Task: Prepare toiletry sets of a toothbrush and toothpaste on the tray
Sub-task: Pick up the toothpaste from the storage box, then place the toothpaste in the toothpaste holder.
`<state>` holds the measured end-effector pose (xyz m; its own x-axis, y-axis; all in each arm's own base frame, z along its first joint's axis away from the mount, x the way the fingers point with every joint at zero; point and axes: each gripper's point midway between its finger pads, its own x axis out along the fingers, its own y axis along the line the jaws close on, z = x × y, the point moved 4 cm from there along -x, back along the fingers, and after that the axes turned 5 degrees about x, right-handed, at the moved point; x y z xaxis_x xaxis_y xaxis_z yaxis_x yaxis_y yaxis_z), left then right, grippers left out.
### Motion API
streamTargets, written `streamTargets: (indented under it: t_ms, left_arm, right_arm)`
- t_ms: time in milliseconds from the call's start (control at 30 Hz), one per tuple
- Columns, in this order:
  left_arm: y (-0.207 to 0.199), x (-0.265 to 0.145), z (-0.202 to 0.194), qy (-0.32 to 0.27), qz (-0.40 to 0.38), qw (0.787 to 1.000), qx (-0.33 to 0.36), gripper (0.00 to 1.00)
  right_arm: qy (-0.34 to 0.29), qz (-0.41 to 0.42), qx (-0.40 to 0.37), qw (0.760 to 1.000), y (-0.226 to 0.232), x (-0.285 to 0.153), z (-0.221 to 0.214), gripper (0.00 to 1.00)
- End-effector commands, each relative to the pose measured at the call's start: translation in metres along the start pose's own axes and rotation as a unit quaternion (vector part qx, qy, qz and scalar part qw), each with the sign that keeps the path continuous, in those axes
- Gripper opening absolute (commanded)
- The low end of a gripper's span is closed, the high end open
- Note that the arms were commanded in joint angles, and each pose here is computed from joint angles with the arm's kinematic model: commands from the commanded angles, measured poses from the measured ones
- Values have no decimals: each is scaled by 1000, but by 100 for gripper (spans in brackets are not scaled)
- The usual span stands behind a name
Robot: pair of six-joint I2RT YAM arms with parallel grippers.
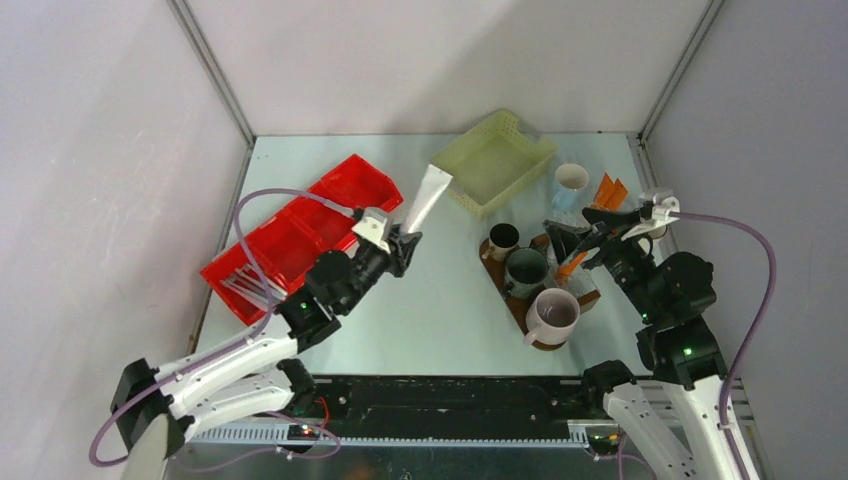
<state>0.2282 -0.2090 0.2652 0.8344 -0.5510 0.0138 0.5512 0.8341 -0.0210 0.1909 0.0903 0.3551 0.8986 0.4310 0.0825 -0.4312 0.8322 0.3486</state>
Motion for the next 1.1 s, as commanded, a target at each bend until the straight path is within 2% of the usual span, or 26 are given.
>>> streamTargets:
  t_ms: [0, 133, 367, 633, 833, 1067]
  left_arm:
    - [-30, 9, 41, -93, -56, 993, 51, 15]
    - [-53, 14, 44, -106, -87, 987, 78, 15]
    - [-90, 18, 54, -132, -137, 978, 82, 15]
    - [-125, 23, 62, -155, -177, 970, 66, 14]
    - [-141, 25, 63, -161, -191, 967, 58, 13]
    - [-149, 26, 66, -168, -192, 966, 46, 13]
  right_arm:
    - [6, 72, 48, 996, 28, 6, 14, 90]
    - [12, 97, 78, 992, 37, 11, 17, 89]
    - [17, 111, 135, 984, 44, 26, 19, 88]
    - [28, 136, 180, 974, 51, 42, 17, 81]
    - [30, 148, 185, 971, 56, 47, 12, 73]
    - [27, 145, 190, 971, 55, 50, 6, 55]
